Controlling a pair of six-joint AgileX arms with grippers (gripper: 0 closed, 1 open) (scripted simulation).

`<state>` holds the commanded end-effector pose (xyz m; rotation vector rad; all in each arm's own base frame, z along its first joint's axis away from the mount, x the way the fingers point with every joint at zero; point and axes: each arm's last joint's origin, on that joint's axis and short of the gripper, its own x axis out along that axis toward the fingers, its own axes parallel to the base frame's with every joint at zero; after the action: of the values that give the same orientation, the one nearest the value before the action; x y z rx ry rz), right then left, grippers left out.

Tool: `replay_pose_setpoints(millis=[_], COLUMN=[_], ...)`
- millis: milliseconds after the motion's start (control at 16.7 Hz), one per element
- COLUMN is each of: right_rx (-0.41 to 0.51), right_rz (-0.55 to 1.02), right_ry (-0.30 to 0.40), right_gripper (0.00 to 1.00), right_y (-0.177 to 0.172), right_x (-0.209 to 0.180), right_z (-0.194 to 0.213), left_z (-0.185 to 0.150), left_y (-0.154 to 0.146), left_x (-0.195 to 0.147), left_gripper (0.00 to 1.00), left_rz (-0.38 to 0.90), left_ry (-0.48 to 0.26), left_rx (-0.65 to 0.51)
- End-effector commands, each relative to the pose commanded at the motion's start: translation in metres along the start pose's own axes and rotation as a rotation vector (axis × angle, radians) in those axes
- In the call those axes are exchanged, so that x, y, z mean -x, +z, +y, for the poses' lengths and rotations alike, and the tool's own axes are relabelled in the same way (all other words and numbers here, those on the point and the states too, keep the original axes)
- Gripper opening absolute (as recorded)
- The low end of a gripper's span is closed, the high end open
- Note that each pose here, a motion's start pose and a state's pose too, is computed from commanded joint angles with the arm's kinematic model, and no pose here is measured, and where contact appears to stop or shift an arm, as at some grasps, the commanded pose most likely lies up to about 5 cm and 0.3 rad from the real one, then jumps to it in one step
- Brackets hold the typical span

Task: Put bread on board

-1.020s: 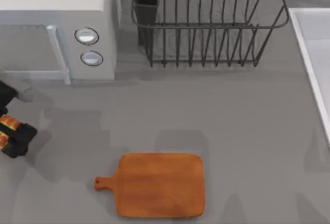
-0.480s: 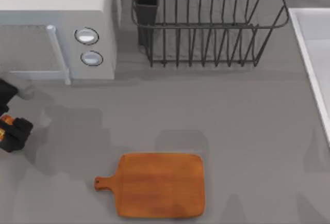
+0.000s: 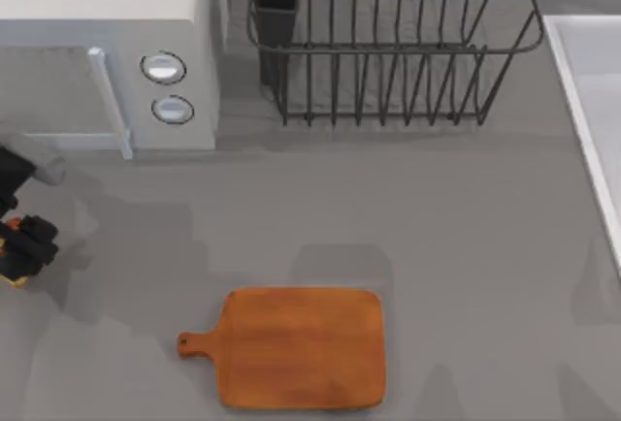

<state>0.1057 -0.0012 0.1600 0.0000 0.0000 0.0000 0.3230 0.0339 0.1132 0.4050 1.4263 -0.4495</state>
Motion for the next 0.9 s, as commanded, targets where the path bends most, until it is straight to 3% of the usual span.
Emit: replay_pose_setpoints(millis=[300,900], right_rx=[0.0,0.0], right_rz=[0.0,0.0], right_ry=[0.0,0.0], right_gripper=[1.0,1.0], right_y=[0.0,0.0], right_x=[0.0,0.0], right_z=[0.0,0.0], left_z=[-0.011,-0.008], left_y=[-0.005,0.003], left_x=[0.011,0.096], left_gripper=[0.0,0.0], left_rz=[0.054,-0.006], left_ry=[-0.022,0.018], left_rx=[0.002,0.009])
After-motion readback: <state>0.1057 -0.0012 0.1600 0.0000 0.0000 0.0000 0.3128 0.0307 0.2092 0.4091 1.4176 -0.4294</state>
